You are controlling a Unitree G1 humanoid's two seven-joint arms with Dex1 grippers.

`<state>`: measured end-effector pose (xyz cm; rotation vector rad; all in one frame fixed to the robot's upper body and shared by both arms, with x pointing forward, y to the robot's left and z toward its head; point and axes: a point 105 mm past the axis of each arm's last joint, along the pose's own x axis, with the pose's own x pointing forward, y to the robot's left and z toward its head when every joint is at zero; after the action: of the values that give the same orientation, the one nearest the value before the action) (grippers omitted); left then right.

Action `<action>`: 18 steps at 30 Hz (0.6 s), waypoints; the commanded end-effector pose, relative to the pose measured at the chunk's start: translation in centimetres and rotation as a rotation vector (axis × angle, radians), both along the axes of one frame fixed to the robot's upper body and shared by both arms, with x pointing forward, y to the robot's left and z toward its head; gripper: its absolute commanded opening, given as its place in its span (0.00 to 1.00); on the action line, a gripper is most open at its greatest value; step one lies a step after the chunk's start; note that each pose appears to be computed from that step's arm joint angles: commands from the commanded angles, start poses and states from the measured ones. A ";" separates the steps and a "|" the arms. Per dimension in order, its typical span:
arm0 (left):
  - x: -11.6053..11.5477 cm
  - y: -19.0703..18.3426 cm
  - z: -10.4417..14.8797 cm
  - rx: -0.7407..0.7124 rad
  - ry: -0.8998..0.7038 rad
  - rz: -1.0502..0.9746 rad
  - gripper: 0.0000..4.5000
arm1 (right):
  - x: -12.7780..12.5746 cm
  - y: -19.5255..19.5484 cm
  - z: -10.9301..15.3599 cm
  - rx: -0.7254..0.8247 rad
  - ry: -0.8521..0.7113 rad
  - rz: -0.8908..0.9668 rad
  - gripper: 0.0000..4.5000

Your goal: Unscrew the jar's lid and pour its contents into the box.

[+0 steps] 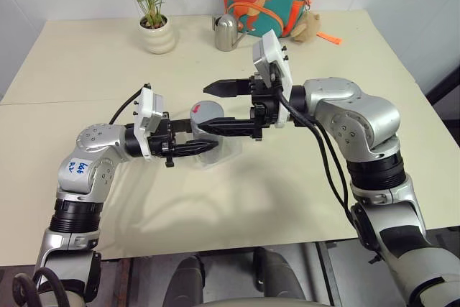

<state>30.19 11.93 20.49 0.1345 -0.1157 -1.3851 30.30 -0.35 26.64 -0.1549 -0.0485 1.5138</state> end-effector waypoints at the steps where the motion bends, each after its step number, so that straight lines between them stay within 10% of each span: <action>1: -0.5 -0.1 1.3 -0.021 -0.050 -0.016 0.42 | -0.6 0.3 1.1 0.017 -0.044 0.022 0.99; 9: -0.5 -0.2 1.3 -0.020 -0.050 -0.017 0.42 | -1.1 0.5 2.0 0.073 -0.033 0.050 0.57; 18: -0.5 -0.2 1.3 -0.020 -0.050 -0.016 0.42 | -1.5 -0.8 3.8 0.219 0.049 0.057 0.57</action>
<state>30.20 12.00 21.09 0.1272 -0.1418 -1.3780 29.81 -0.43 28.49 0.0319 -0.0907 1.5373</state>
